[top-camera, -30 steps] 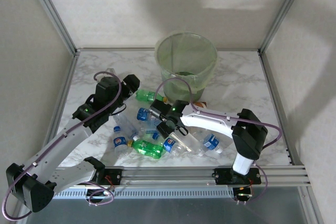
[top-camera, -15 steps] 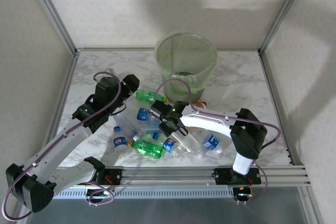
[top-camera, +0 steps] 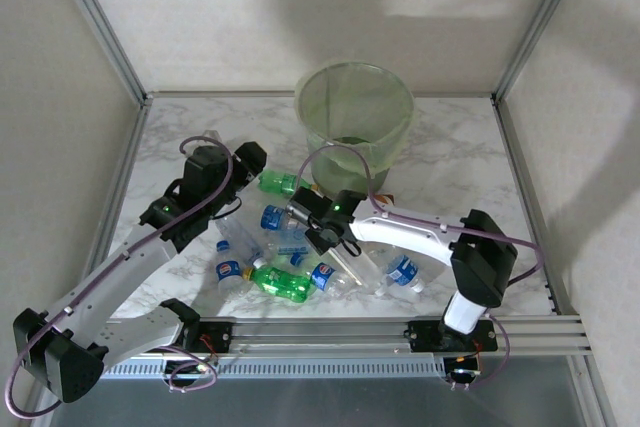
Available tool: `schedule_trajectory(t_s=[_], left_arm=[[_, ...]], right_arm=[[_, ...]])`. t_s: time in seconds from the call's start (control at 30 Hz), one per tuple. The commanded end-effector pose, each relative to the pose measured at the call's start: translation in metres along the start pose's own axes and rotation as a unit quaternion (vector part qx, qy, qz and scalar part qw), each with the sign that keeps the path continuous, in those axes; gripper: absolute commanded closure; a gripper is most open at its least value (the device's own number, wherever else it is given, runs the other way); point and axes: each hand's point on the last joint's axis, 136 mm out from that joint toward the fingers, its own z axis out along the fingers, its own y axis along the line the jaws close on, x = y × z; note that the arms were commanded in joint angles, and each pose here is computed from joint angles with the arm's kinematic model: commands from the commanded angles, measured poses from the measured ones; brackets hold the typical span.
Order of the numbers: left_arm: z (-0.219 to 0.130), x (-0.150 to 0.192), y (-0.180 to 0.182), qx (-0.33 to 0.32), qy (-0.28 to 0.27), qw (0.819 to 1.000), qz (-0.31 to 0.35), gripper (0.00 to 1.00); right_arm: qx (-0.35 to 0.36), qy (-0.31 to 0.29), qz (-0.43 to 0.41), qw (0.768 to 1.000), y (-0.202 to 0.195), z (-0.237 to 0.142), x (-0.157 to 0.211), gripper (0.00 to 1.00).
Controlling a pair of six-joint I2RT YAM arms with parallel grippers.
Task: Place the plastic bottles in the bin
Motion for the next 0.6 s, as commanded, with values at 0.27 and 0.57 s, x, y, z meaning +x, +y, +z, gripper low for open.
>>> schedule_trajectory(t_s=[0.27,0.57], left_arm=[[-0.001,-0.008,-0.004,0.007,-0.013,1.000,-0.019,0.28],[-0.005,-0.015,-0.013,0.015,-0.019,0.999,-0.022,0.28]], right_arm=[[-0.022,-0.124,0.076,0.989,-0.025,-0.095,-0.050,0.47],[-0.074,-0.257,0.146,0.953,-0.047,-0.192,-0.092,0.48]])
